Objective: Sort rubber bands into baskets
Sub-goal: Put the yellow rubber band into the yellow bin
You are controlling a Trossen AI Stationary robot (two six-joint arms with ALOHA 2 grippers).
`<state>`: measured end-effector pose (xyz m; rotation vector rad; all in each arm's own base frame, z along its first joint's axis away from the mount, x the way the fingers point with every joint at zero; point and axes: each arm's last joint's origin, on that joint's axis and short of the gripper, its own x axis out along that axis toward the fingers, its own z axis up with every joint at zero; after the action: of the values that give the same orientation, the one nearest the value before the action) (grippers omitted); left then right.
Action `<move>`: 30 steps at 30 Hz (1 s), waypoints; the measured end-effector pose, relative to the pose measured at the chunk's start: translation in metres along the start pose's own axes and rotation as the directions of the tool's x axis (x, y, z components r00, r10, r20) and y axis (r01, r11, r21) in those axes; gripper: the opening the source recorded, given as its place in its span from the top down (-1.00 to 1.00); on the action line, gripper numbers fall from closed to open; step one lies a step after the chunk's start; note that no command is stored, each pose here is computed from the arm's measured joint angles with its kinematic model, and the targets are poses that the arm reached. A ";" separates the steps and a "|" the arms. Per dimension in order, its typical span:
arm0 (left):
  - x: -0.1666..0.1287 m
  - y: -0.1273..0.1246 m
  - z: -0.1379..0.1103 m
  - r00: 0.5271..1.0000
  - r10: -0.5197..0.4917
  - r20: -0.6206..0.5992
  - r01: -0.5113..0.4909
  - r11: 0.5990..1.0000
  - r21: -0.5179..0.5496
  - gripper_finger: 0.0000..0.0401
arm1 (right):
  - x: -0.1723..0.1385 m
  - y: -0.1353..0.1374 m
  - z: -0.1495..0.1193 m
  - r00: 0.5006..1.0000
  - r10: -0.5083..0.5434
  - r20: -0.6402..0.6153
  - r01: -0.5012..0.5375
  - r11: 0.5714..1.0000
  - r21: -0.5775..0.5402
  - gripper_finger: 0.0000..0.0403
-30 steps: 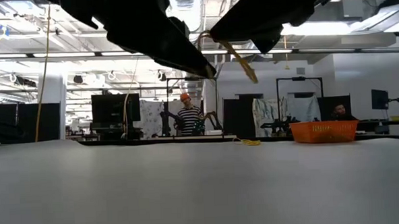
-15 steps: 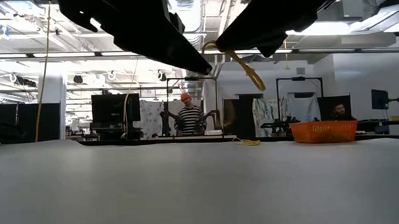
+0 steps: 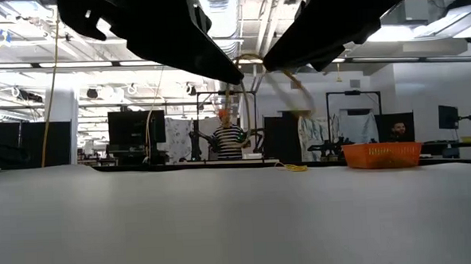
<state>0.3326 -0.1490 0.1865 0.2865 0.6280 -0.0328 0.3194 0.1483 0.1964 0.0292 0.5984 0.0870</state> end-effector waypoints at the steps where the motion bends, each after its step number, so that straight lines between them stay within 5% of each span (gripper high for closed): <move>1: -0.001 -0.001 0.000 1.000 0.003 -0.002 -0.003 1.000 0.005 1.00 | 0.000 0.000 0.000 1.000 0.000 0.000 0.000 1.000 0.000 0.75; 10: -0.026 -0.003 0.001 0.996 0.075 -0.056 -0.075 0.997 0.003 1.00 | 0.001 -0.005 0.001 1.000 -0.015 -0.003 0.015 1.000 0.003 0.59; 17: -0.072 -0.007 0.004 0.991 0.110 -0.078 -0.113 0.993 -0.032 1.00 | 0.004 -0.015 0.003 0.999 -0.038 -0.001 0.038 0.999 -0.008 0.13; 23: -0.121 -0.017 -0.001 0.994 0.024 -0.109 -0.037 0.993 -0.116 1.00 | 0.006 -0.026 0.006 0.998 -0.066 -0.001 0.066 0.998 0.001 -0.20; 30: -0.173 -0.036 -0.014 0.975 -0.152 -0.160 0.111 0.965 -0.238 1.00 | 0.009 -0.037 0.008 0.996 -0.094 -0.001 0.094 0.996 0.003 -0.24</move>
<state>0.1799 -0.1890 0.2674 0.0247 0.8200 -0.0634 0.3335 0.1121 0.1961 0.0043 0.5996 -0.0051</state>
